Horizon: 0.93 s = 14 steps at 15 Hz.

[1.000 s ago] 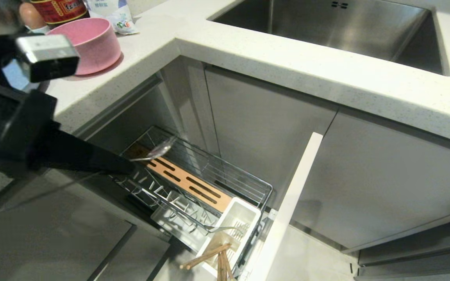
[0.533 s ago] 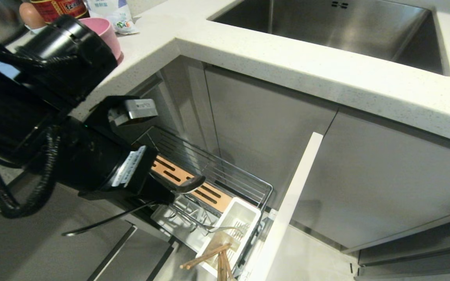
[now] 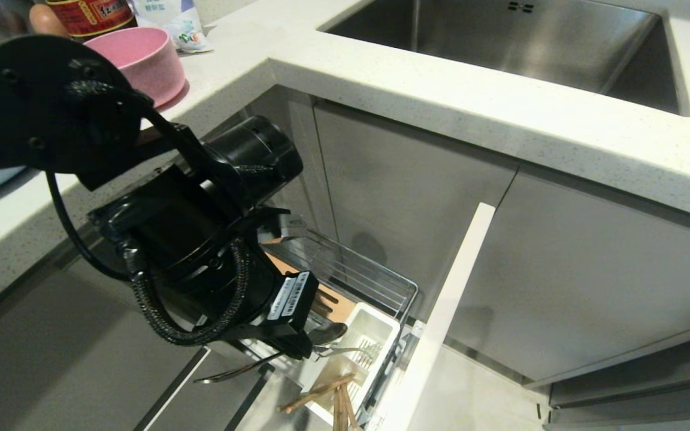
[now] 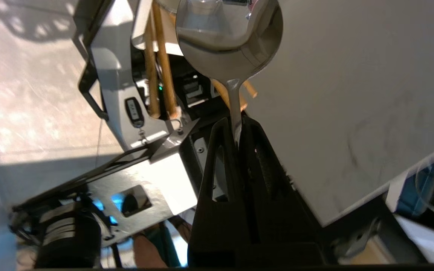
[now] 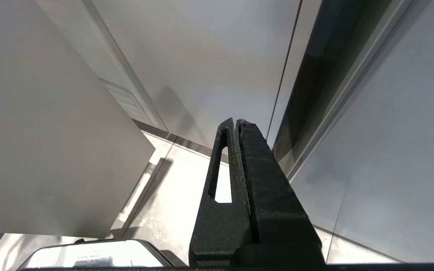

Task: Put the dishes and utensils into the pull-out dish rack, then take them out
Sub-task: Pick up the spoon and place it in the cupboard

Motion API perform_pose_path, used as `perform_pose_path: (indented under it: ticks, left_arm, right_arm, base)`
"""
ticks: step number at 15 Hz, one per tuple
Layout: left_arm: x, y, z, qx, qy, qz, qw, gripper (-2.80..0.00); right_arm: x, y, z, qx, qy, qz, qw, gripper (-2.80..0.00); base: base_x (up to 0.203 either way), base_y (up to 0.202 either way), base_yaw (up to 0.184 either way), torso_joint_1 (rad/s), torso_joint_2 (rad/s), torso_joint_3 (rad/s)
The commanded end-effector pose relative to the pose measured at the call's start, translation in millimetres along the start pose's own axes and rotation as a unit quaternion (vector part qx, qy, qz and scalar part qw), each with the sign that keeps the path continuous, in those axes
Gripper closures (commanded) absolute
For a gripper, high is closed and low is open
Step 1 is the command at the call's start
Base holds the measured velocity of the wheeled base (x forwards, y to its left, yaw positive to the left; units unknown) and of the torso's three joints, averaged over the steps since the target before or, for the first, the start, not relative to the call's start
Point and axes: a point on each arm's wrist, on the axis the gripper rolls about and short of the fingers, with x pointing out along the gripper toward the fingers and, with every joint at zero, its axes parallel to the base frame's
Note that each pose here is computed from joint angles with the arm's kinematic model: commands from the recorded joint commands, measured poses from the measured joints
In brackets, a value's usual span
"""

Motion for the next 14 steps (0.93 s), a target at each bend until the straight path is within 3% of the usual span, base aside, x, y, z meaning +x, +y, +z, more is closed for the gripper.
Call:
perform_pose_path:
  ticks: [1, 14]
  left_arm:
    - [23.4, -4.2, 11.5, -0.007, 0.029, 0.013, 0.9995, 0.00]
    - [72.9, -12.6, 43.3, -0.018, 0.082, 0.040, 0.9957, 0.00]
  right_arm:
    - [-0.3, 0.0, 0.0, 0.000, -0.002, 0.000, 1.000, 0.00]
    - [-0.2, 0.0, 0.0, 0.000, -0.002, 0.000, 1.000, 0.00]
  base:
    - [0.000, 0.000, 0.000, 0.000, 0.00, 0.000]
    - [0.000, 0.000, 0.000, 0.000, 0.00, 0.000]
